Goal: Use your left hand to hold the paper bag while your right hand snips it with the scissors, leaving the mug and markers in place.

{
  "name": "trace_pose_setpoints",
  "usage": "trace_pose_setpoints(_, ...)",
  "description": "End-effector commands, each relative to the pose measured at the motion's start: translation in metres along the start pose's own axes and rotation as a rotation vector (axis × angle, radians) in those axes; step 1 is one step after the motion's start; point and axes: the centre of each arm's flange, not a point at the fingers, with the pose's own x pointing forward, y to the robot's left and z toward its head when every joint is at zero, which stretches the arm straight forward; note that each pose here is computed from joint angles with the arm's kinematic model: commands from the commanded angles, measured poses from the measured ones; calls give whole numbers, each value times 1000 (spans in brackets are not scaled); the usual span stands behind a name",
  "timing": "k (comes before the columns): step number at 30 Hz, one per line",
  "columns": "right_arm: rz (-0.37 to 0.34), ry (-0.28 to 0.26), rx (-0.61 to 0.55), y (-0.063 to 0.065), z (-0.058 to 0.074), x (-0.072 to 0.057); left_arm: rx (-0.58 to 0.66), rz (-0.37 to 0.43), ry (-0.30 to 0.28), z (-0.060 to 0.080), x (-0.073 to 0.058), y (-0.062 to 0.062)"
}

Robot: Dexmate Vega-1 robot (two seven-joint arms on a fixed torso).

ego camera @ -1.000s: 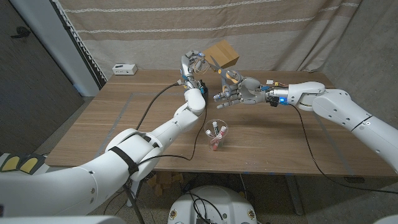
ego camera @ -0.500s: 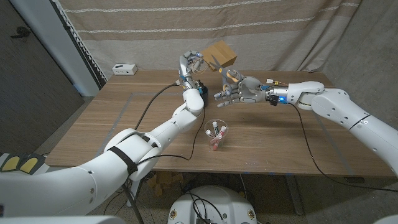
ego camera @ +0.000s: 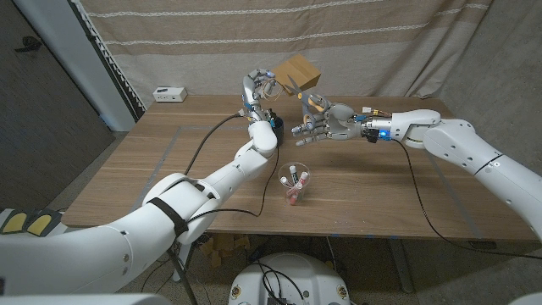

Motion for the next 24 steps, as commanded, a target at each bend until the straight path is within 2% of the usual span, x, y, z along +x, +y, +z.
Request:
trace_pose_setpoints(1, -12, 14, 0, -5, 0, -4, -11, 9, 0, 0, -1, 1)
trace_pose_setpoints(7, -19, 17, 3, -6, -2, -6, -55, 13, 25, -2, -1, 6)
trace_pose_setpoints(24, -21, 34, 12, -4, -5, -7, -80, 14, 32, -7, 0, 12)
